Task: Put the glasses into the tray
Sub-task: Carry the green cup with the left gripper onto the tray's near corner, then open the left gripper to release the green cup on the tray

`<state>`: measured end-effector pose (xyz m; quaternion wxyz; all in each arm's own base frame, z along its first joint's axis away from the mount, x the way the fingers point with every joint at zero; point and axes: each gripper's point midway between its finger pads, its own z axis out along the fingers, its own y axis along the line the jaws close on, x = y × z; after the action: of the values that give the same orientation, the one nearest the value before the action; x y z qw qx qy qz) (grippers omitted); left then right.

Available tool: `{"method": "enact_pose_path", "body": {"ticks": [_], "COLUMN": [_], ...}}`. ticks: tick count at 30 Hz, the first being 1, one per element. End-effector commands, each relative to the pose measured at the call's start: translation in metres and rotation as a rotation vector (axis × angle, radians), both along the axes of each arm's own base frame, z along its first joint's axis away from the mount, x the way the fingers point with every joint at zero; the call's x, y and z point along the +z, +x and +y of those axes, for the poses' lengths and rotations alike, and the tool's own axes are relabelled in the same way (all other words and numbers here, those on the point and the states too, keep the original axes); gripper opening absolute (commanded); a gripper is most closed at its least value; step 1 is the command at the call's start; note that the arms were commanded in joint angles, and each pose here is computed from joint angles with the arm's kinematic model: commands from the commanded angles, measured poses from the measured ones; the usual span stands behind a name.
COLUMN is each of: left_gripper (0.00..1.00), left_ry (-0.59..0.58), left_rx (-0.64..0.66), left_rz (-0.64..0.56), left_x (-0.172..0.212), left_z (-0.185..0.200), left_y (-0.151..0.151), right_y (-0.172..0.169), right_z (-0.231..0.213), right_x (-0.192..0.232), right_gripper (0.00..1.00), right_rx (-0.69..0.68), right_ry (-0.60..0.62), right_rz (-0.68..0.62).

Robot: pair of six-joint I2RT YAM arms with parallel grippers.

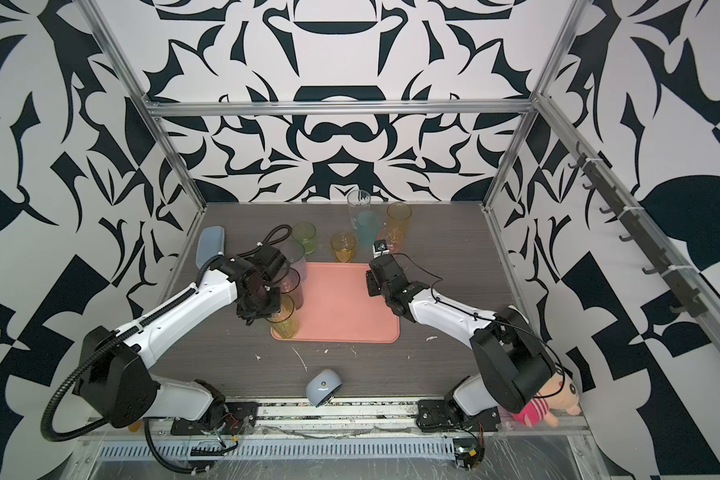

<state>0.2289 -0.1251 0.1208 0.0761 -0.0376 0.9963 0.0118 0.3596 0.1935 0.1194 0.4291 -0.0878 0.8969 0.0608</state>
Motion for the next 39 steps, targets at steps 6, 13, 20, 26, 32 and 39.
{"method": "enact_pose_path", "body": {"ticks": [6,13,20,26,32,39], "left_gripper": [0.15,0.25,0.35,0.44,0.54,0.65], "left_ry": [0.02,0.027,0.02,0.013,0.018,0.045], "left_rx": [-0.002,-0.004,-0.015,-0.03,-0.055,-0.067], "left_rz": [0.035,0.024,-0.01,-0.072,-0.154,-0.29], "left_x": [0.0,0.007,0.025,0.048,0.074,0.101], "left_z": [-0.004,-0.004,-0.004,-0.004,-0.004,0.0], "left_y": [-0.003,0.0,0.005,0.012,0.025,0.05], "right_y": [0.009,0.009,0.01,0.009,0.009,0.009], "right_z": [0.004,0.004,0.003,0.003,0.003,0.001], "right_x": [0.018,0.018,0.018,0.017,0.016,0.019], "right_gripper": [0.5,0.5,0.5,0.5,0.5,0.5], "right_rx": [-0.006,-0.007,-0.01,-0.01,-0.012,-0.014], "right_ry": [0.024,0.022,0.021,0.018,0.018,0.014], "right_rz": [-0.041,-0.041,-0.04,-0.039,-0.04,-0.048]}}
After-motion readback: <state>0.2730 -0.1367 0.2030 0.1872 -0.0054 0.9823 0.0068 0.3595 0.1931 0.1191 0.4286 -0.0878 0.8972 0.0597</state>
